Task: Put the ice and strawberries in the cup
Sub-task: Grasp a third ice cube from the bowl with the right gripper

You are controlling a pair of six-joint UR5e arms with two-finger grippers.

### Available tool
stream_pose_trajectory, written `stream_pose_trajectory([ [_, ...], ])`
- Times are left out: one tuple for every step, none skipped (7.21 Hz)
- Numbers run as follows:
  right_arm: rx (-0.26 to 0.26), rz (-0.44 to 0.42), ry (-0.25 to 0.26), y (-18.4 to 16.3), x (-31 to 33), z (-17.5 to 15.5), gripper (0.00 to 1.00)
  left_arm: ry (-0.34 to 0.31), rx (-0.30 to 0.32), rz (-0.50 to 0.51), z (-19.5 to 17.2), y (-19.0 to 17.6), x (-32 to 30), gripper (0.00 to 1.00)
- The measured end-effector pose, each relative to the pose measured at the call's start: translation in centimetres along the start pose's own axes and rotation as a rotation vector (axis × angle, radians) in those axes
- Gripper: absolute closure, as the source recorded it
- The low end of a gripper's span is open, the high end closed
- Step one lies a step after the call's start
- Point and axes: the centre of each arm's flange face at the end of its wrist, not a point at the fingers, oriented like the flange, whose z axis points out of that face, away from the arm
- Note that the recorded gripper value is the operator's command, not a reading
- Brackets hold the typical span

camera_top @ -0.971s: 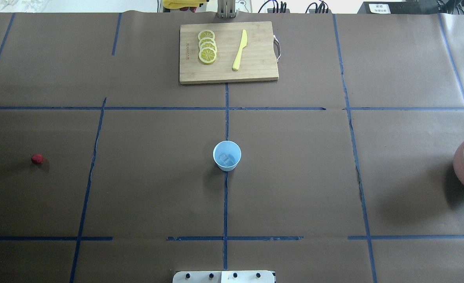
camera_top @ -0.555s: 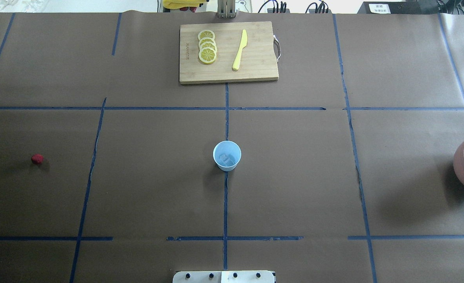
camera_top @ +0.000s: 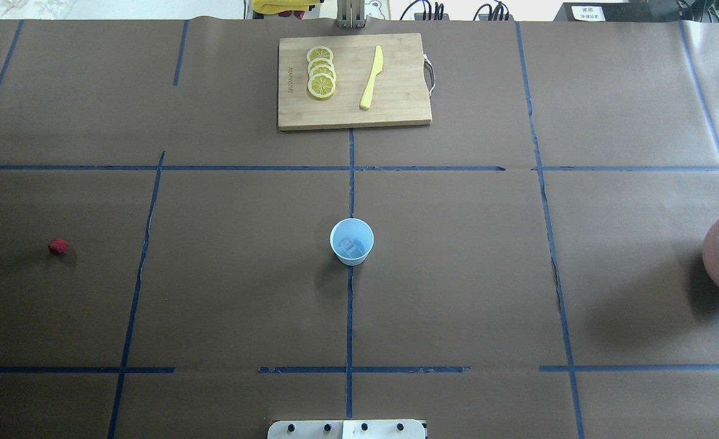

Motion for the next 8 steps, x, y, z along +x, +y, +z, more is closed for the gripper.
stream_pose_trajectory([
  [-0.003,0.006,0.003,0.4,0.2,0.1,0.72,0.0,0.001,0.001,-0.1,0.2,0.1,0.0],
  [-0.006,0.01,0.006,0.8,0.4,0.2,0.98,0.001,0.003,0.002,-0.3,0.6,0.4,0.0],
  [-0.01,0.013,0.007,1.2,0.6,0.2,1.0,0.004,0.004,0.003,-0.4,0.8,0.6,0.0],
  [-0.01,0.012,0.008,1.3,0.6,0.2,1.0,0.011,0.005,0.003,-0.5,0.9,0.7,0.0],
  [-0.007,0.01,0.009,1.2,0.5,0.1,1.0,0.016,0.006,0.003,-0.5,1.0,0.8,0.0],
  [0.004,0.006,0.009,0.9,-0.1,-0.5,1.0,0.018,0.006,0.003,-0.5,1.0,0.8,0.0],
  [0.026,0.015,0.002,0.0,-1.5,-1.7,1.0,0.019,0.006,0.003,-0.5,1.0,0.9,0.0],
  [0.046,0.049,-0.01,-1.1,-3.7,-3.4,1.0,0.019,0.006,0.003,-0.5,1.0,0.9,0.0],
])
